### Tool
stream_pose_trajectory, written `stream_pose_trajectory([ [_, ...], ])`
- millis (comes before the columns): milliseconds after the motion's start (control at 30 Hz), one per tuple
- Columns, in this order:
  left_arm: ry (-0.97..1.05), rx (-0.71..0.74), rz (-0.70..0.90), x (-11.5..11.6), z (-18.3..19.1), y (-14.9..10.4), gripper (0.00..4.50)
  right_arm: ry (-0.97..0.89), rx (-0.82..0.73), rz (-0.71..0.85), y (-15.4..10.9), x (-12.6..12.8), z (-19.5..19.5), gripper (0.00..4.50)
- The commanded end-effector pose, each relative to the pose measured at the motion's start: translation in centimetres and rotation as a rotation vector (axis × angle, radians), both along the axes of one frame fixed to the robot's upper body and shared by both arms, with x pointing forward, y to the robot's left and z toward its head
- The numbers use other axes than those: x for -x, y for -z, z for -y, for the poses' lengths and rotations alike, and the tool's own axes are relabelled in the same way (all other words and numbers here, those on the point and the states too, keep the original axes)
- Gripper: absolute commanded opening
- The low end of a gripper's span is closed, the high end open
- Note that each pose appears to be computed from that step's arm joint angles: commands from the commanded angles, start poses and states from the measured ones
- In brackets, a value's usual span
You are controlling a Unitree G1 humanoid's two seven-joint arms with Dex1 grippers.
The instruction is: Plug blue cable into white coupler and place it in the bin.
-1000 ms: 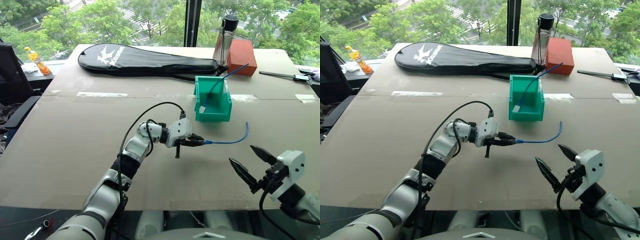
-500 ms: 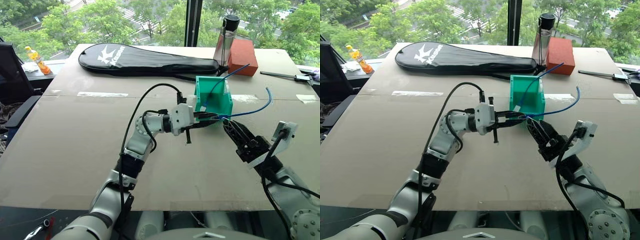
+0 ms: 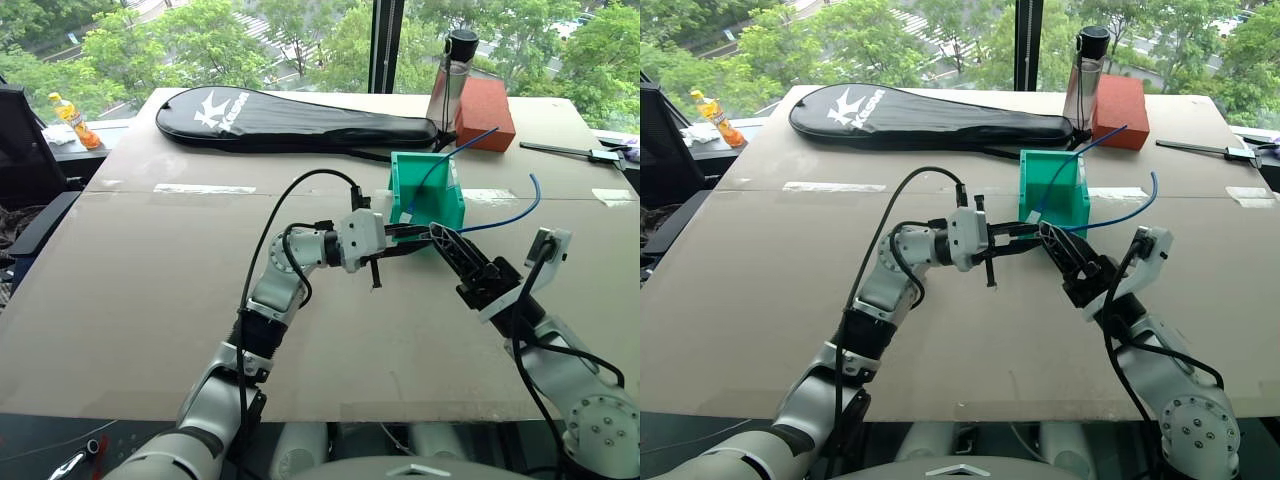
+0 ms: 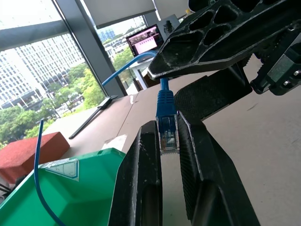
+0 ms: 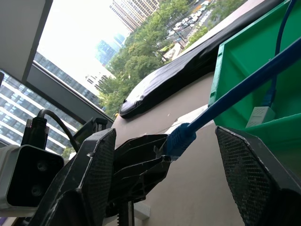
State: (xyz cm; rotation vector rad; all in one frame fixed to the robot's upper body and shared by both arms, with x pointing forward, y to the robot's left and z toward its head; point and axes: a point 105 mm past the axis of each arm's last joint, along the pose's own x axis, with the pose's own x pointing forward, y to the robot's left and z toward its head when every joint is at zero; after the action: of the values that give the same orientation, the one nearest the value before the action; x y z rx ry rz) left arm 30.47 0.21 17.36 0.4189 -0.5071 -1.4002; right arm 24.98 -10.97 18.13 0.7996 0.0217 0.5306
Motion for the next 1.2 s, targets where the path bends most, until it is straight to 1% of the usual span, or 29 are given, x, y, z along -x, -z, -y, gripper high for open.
stream_pose_trajectory([
  [33,0.017,0.043,0.048,0.6,0.1,-1.3,0.0,-0.005,-0.047,0.031,-0.9,0.0,0.0,2.48],
  [133,0.021,0.048,0.047,0.7,0.1,-1.4,0.0,-0.005,-0.049,0.031,-0.8,-0.1,0.0,0.94],
  [167,0.022,0.048,0.046,0.7,0.1,-1.4,0.0,-0.006,-0.054,0.031,-0.9,-0.1,-0.1,0.64],
  [200,0.023,0.049,0.044,0.7,0.1,-1.4,0.0,-0.007,-0.058,0.03,-0.8,-0.1,-0.1,0.07],
  [433,0.026,0.058,0.031,0.8,-0.1,-1.3,0.0,-0.02,-0.066,0.032,-0.8,-0.1,-0.4,0.03],
  [533,0.029,0.095,-0.092,0.7,-0.8,-1.5,0.0,-0.024,-0.065,0.04,-1.0,-0.2,-0.5,0.03],
  [567,-0.017,0.118,-0.13,0.3,-1.7,-1.8,1.0,-0.026,-0.059,0.046,-1.1,-0.3,-0.4,0.0],
  [600,-0.069,0.142,-0.164,-0.3,-2.6,-2.0,1.32,-0.028,-0.053,0.052,-1.2,-0.4,-0.3,0.0],
  [700,-0.186,0.161,-0.245,-1.1,-5.5,-2.1,2.77,-0.03,-0.046,0.063,-1.4,-0.8,0.0,0.0],
  [767,-0.291,0.154,-0.294,-1.6,-8.6,-1.8,3.66,-0.038,-0.033,0.074,-1.4,-1.1,0.3,0.0],
  [800,-0.324,0.152,-0.307,-1.6,-9.5,-1.7,3.66,-0.041,-0.03,0.076,-1.4,-1.2,0.3,0.0],
  [833,-0.372,0.15,-0.328,-1.5,-11.3,-1.7,3.66,-0.047,-0.027,0.078,-1.4,-1.4,0.4,0.0],
  [900,-0.449,0.122,-0.359,-0.8,-14.2,-1.2,3.66,-0.067,-0.022,0.083,-1.3,-1.6,0.3,0.0],
  [1000,-0.502,0.104,-0.407,0.1,-16.5,-0.7,3.66,-0.092,-0.011,0.086,-1.1,-1.9,0.1,0.0],
  [1067,-0.52,0.104,-0.426,0.3,-17.2,-0.6,3.66,-0.103,-0.007,0.087,-1.0,-2.0,0.0,0.0],
  [1133,-0.558,0.059,-0.475,1.1,-18.5,1.4,3.66,-0.139,-0.02,0.09,-0.9,-2.3,-0.6,0.0],
  [1200,-0.568,0.029,-0.5,1.7,-19.0,2.5,3.66,-0.159,-0.025,0.094,-0.8,-2.4,-0.9,0.0],
])
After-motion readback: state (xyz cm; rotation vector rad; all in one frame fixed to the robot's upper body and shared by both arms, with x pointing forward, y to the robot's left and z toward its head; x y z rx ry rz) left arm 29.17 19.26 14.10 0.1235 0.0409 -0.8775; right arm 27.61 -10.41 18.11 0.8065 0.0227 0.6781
